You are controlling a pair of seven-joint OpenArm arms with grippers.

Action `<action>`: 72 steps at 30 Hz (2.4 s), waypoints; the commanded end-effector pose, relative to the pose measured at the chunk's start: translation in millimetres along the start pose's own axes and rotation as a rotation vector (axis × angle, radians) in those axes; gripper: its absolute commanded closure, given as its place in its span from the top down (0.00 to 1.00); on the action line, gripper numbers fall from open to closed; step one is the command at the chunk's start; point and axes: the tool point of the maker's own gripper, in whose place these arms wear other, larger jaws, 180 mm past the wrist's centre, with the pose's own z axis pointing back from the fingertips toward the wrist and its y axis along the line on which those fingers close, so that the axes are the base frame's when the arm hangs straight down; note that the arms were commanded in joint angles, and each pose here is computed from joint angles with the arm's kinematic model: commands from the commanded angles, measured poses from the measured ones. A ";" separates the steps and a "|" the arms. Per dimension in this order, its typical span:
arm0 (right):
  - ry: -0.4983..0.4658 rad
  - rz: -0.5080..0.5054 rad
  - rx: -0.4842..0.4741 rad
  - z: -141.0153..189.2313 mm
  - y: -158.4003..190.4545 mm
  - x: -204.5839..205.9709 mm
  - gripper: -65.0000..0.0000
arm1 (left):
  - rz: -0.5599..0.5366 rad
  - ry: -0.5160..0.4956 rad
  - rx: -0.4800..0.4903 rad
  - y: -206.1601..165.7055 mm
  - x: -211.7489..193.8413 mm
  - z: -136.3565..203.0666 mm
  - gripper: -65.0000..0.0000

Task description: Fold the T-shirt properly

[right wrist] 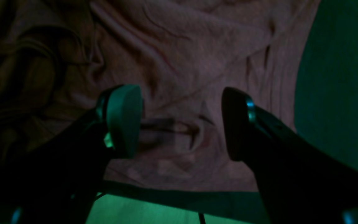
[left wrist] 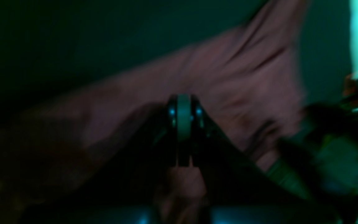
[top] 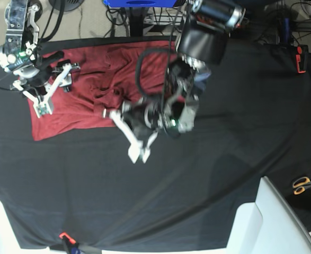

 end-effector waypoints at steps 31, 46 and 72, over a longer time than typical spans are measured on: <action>-0.037 0.672 0.391 25.1 187.7 53.9 0.01 | 0.098 -0.227 0.598 254.7 -95.9 293.4 0.00; 0.070 0.600 0.428 -32.5 191.2 34.4 0.01 | 0.130 -0.221 0.587 251.0 -109.1 288.1 0.00; 0.090 0.544 0.259 -82.1 93.8 67.6 0.01 | 0.187 -0.184 0.585 259.5 -129.1 282.2 0.00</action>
